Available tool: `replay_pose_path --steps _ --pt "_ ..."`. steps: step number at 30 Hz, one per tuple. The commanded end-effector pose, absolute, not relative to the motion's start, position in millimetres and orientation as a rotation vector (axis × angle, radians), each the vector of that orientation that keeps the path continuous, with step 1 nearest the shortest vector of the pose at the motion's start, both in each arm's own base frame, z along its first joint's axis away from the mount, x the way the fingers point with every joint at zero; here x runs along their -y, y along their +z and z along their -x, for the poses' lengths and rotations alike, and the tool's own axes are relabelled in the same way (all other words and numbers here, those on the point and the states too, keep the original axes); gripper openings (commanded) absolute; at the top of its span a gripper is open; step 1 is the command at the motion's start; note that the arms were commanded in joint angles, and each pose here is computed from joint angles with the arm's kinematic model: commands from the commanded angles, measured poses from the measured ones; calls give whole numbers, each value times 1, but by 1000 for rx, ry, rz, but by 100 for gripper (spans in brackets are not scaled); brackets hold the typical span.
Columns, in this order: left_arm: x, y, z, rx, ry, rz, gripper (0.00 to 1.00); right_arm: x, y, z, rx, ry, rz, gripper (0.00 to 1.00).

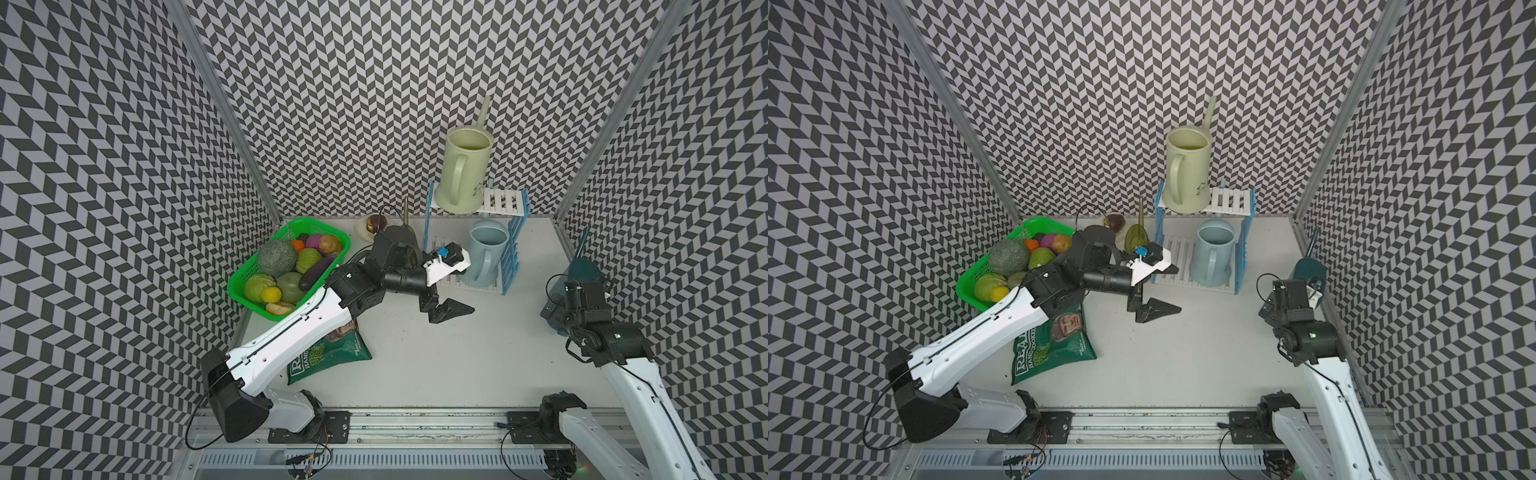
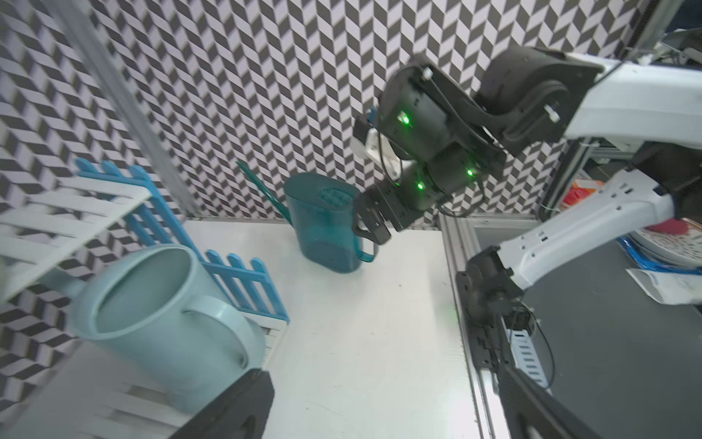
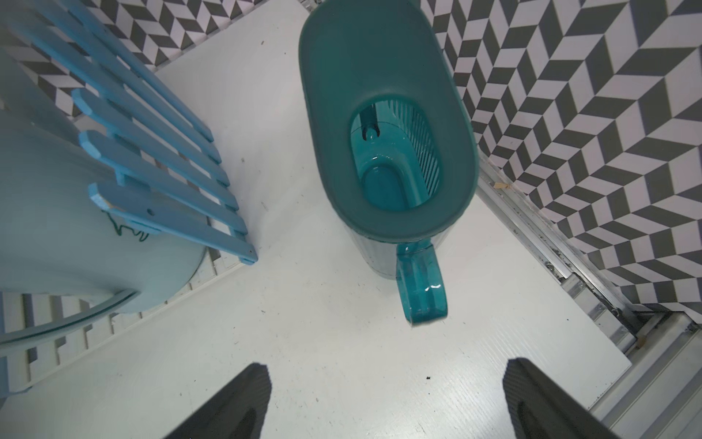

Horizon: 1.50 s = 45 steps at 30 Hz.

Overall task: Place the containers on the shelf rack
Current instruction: 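Pick up a container from the center of the board.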

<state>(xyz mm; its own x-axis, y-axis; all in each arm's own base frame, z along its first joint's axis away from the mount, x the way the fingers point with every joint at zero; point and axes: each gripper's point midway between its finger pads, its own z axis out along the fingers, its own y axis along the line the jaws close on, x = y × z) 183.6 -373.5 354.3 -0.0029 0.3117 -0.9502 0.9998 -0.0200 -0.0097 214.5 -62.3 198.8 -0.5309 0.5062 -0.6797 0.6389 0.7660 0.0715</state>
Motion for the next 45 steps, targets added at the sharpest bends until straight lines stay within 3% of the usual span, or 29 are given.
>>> replay_pose_path --steps 1,16,27,45 --pt "370 368 -163 -1322 -1128 -1500 100 70 192 -223 -2250 -243 -872 99" --pt "368 372 -165 -1294 -1103 -1470 100 87 157 -257 -2290 -148 -912 97" --pt "375 354 -176 -1331 -1099 -1473 100 80 142 -275 -2300 -88 -841 68" --pt "378 336 -186 -1357 -1100 -1466 100 81 149 -277 -2217 -114 -833 43"
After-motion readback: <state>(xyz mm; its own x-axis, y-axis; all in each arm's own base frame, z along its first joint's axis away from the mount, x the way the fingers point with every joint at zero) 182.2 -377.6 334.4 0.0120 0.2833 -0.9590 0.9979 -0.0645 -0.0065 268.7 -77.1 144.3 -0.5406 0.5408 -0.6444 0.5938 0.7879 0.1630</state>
